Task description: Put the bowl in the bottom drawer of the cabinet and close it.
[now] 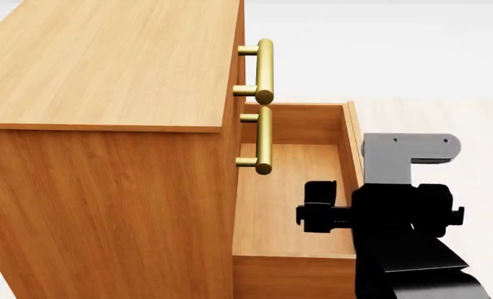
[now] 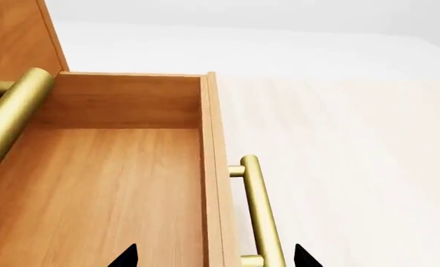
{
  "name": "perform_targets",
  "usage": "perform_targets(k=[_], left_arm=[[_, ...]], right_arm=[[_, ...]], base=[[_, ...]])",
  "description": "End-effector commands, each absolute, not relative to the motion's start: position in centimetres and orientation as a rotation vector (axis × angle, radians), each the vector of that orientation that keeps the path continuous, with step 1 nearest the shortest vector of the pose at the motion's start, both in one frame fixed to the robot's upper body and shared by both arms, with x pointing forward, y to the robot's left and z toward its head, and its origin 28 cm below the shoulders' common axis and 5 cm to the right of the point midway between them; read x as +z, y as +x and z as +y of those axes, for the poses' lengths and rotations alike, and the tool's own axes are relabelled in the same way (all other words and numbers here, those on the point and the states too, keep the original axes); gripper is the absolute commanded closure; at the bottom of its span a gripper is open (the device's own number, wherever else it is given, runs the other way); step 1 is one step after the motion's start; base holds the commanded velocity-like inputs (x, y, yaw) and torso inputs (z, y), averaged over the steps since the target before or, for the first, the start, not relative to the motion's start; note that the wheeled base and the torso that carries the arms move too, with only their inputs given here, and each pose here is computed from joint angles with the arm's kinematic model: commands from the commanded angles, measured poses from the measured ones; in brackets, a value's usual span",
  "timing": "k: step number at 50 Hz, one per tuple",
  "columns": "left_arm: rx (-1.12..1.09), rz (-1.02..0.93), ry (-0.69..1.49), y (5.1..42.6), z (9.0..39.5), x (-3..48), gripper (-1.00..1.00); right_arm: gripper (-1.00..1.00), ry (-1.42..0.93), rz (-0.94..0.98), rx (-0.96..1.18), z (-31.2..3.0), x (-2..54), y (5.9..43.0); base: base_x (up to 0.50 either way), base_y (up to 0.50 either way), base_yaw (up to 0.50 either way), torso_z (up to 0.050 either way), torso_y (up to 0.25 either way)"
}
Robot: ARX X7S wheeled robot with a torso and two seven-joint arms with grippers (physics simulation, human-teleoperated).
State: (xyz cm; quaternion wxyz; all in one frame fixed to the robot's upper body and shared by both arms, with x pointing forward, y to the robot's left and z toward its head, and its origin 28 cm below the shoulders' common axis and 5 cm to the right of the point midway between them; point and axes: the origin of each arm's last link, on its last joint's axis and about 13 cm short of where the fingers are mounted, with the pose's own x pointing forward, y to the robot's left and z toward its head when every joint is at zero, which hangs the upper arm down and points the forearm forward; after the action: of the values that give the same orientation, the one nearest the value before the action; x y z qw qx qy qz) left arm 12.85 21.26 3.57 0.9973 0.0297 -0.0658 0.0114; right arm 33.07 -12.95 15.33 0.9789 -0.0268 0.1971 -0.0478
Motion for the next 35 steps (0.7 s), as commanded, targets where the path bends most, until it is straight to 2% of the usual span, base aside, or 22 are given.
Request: perform_targets(k=[1, 35], left_arm=[[0.024, -0.133, 0.059, 12.8, 21.2, 3.5, -1.00], [0.024, -0.133, 0.064, 12.8, 21.2, 3.6, -1.00]], right_arm=[[-1.00, -0.053, 0.445, -0.096, -13.2, 14.9, 33.5], [-1.00, -0.063, 0.585, -0.129, -14.0, 12.8, 34.9]], base=[[0.00, 0.00, 0.00, 0.000, 0.000], [0.00, 0.00, 0.00, 0.000, 0.000]])
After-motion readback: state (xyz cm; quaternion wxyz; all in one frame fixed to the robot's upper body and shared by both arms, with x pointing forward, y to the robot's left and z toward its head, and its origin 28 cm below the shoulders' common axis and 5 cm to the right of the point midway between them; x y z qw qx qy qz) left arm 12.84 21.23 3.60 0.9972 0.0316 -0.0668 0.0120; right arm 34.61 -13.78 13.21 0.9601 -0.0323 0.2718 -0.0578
